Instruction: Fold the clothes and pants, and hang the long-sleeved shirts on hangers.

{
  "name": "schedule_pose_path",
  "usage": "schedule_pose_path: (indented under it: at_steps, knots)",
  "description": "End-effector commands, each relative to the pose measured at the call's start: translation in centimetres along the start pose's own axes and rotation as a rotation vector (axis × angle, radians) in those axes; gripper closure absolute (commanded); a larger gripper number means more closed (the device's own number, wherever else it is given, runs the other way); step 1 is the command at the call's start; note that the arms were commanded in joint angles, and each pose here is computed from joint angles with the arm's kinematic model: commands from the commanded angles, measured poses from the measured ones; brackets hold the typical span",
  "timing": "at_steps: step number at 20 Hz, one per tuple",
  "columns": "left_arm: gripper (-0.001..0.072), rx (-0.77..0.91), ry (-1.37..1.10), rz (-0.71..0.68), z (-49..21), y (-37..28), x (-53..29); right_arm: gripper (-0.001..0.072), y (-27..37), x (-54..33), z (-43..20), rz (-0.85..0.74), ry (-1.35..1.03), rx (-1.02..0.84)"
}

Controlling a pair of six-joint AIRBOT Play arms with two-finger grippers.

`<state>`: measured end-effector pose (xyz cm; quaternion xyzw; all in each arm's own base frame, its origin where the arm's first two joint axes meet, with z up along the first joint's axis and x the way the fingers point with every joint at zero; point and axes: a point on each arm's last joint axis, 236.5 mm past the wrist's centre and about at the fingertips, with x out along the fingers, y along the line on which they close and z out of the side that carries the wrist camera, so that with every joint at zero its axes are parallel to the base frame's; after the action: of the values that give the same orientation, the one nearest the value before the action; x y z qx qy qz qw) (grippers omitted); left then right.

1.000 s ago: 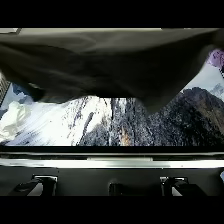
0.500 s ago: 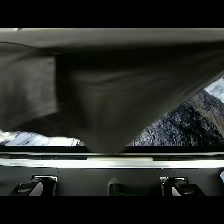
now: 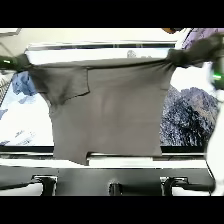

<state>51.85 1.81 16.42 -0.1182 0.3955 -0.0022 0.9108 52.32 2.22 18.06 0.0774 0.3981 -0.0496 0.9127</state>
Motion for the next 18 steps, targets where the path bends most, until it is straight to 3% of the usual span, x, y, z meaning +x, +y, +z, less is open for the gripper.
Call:
schedule_pose_path:
  at_steps: [1,6,7,8,9,10,11,13,18]
  knots:
    - [0.0691,0.004,0.078,0.001,-3.2,0.6,11.6,0.0680,1.0,11.8,-3.3,0.014,0.087,0.020]
    - [0.0686,-0.010,0.242,-0.021,-9.2,-0.5,17.6,0.0670,2.7,18.4,-9.9,0.068,0.276,0.098]
    - [0.0674,-0.019,0.260,-0.028,-9.7,-0.8,17.7,0.0608,2.8,18.8,-10.8,0.071,0.309,0.104]
    - [0.0568,-0.048,0.274,-0.022,-9.9,-0.7,17.4,0.0561,2.7,18.7,-11.4,0.067,0.333,0.105]
    - [0.0376,-0.068,0.289,-0.017,-9.7,-0.5,16.7,0.0463,2.6,18.2,-11.8,0.062,0.355,0.096]
    - [0.0255,-0.078,0.313,-0.013,-9.4,-0.1,15.7,0.0322,2.2,17.3,-11.8,0.058,0.371,0.062]
    - [0.0254,-0.086,0.342,-0.006,-8.9,0.6,14.2,0.0282,1.9,16.0,-11.6,0.065,0.381,0.006]
    - [0.0255,-0.113,0.400,0.020,-8.4,2.9,10.5,0.0282,0.5,12.3,-10.9,0.090,0.407,-0.170]
    - [0.0254,-0.250,0.419,0.119,-9.0,10.8,0.9,0.0281,-4.1,4.6,-11.9,0.262,0.413,-0.034]
